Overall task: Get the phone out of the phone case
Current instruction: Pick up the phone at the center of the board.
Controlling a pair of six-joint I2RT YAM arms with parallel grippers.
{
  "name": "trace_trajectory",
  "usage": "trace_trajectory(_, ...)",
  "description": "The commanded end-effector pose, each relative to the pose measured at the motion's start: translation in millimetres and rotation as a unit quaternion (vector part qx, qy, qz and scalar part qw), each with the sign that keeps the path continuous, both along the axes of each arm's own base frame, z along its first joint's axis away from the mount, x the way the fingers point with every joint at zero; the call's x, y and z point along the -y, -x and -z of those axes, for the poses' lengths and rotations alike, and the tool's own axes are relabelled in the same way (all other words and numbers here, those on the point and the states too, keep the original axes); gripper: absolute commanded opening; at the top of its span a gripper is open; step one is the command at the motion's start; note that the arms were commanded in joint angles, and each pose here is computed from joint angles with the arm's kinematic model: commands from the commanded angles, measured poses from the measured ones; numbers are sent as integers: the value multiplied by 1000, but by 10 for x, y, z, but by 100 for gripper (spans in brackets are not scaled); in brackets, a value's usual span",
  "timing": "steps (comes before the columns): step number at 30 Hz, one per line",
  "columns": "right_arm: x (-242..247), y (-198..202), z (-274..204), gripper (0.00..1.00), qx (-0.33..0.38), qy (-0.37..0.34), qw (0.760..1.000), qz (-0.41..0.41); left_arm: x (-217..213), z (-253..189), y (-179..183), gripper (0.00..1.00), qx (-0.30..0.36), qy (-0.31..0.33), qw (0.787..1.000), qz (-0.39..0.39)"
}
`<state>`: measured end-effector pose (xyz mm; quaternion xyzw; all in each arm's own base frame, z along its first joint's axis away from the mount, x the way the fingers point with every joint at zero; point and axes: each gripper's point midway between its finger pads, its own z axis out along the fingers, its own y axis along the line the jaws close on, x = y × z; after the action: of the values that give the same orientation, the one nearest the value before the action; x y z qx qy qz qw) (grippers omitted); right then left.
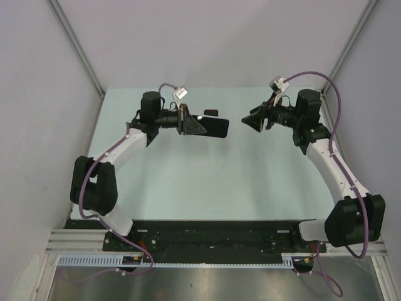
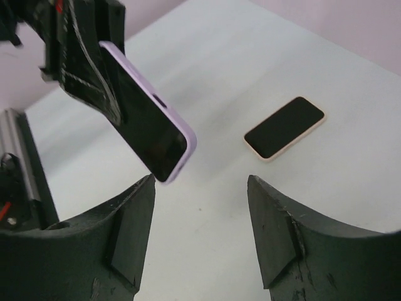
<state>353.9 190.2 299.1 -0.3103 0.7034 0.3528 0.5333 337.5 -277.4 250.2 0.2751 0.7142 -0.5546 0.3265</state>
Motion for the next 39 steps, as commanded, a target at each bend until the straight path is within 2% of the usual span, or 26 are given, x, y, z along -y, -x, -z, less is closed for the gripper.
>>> trace_trajectory(1,-64,49,-410,64,-11,-111,993,-39,138,-329,63,0,31,72,997,15)
trace_trajectory(2,-54,54,-350,64,-37,-128,991,-32,148,-251,93,0,14,73,997,13)
trace_trajectory(3,-18,27,-422,65,-21,-138,990,-28,154,-225,104,0,7,77,997,12)
trace_trajectory(4,-11,22,-421,64,-22,-146,989,-26,167,-299,104,0,34,95,995,15)
trace_trajectory(5,-11,26,-422,64,-33,-157,987,-24,167,-237,150,0,1,106,994,10)
trace_trajectory(6,-5,6,-402,64,-30,-160,986,-21,172,-306,136,0,23,123,992,9)
trace_trajectory(8,-10,-18,-385,64,-42,-168,985,-21,218,-327,181,0,4,143,990,10)
trace_trajectory(12,-38,-52,-380,64,-56,-187,980,-30,298,-408,264,0,20,184,983,18)
trace_trajectory(14,-35,-44,-421,63,-48,-199,978,-31,318,-366,324,0,-4,205,979,12)
trace_trajectory(15,-34,-23,-363,63,-67,-211,975,-28,298,-474,387,0,28,230,973,18)
trace_trajectory(18,4,26,-439,61,-51,-235,970,-23,274,-481,432,0,18,260,966,9)
trace_trajectory(25,37,150,-343,59,-48,-264,963,-3,338,-421,510,0,9,263,965,5)
trace_trajectory(29,-36,203,-272,54,-58,-276,959,-16,362,-412,555,0,13,264,964,7)
trace_trajectory(34,-205,286,-167,54,-75,-264,960,-48,340,-448,582,0,26,269,963,5)
trace_trajectory(39,-261,273,-122,54,-77,-261,961,-45,322,-497,629,0,35,277,960,8)
